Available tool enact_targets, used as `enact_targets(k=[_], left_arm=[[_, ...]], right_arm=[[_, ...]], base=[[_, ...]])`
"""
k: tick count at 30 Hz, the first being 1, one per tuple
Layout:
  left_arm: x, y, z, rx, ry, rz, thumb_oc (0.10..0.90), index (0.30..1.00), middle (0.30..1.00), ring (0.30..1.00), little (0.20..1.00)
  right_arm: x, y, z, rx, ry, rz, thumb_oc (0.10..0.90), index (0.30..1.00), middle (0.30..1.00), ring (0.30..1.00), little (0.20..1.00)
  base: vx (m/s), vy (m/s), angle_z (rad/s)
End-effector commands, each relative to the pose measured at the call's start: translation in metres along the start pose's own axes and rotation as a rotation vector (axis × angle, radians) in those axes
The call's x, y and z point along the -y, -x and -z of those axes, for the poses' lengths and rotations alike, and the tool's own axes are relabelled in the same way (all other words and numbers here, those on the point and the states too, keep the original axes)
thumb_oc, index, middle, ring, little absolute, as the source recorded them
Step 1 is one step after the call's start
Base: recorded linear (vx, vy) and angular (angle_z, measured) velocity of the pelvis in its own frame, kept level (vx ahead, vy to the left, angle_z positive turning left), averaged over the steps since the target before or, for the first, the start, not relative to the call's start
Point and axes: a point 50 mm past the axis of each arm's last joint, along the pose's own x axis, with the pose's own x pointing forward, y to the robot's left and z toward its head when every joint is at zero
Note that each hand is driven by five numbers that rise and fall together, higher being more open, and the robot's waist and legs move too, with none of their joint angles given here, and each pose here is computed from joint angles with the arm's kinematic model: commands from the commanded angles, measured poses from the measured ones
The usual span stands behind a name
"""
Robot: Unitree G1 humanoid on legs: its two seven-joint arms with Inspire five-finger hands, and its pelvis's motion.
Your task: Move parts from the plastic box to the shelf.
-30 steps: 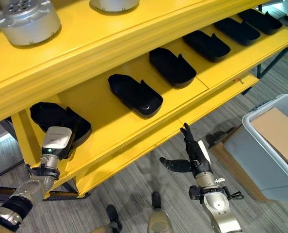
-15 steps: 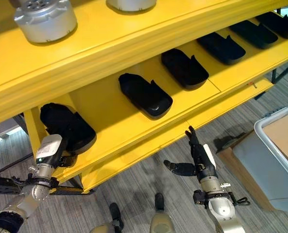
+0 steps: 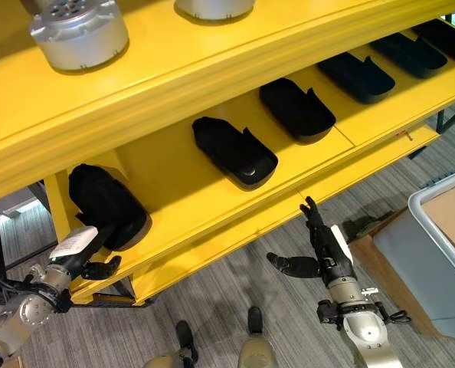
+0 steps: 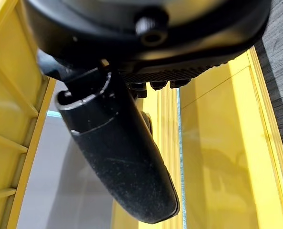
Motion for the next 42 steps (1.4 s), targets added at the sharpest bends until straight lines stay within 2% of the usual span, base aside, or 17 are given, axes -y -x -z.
enact_targets(k=[1,13,15,25,42], left_arm=[[-0.043,-0.009,0.005,-0.017,-0.038,-0.226,0.9,1.0,1.0,1.0,1.0],[-0.037,-0.009,0.001,-0.042,-0.109,-0.315,0.9,1.0,1.0,1.0,1.0],[-0.05,-0.006,0.006,-0.069,-0.166,-0.462,0.9,1.0,1.0,1.0,1.0],[-0.066,-0.017,0.002,-0.079,-0.258,-0.534,0.9,1.0,1.0,1.0,1.0],[-0.07,-0.025,-0.018,-0.008,-0.218,-0.604,0.9,1.0,1.0,1.0,1.0]], right_arm=[[0.007,-0.015,-0.053,0.275,-0.001,0.011,0.9,1.0,1.0,1.0,1.0],[0.002,-0.015,-0.052,0.273,-0.017,0.017,0.9,1.0,1.0,1.0,1.0],[0.0,-0.015,-0.051,0.272,-0.025,0.024,0.9,1.0,1.0,1.0,1.0],[-0.008,-0.019,-0.051,0.275,-0.038,0.0,0.9,1.0,1.0,1.0,1.0],[-0.017,-0.019,-0.049,0.267,-0.051,-0.025,0.9,1.0,1.0,1.0,1.0]], base=[[0.0,0.0,0.0],[0.0,0.0,0.0],[0.0,-0.041,0.0],[0.0,0.0,0.0],[0.0,0.0,0.0]])
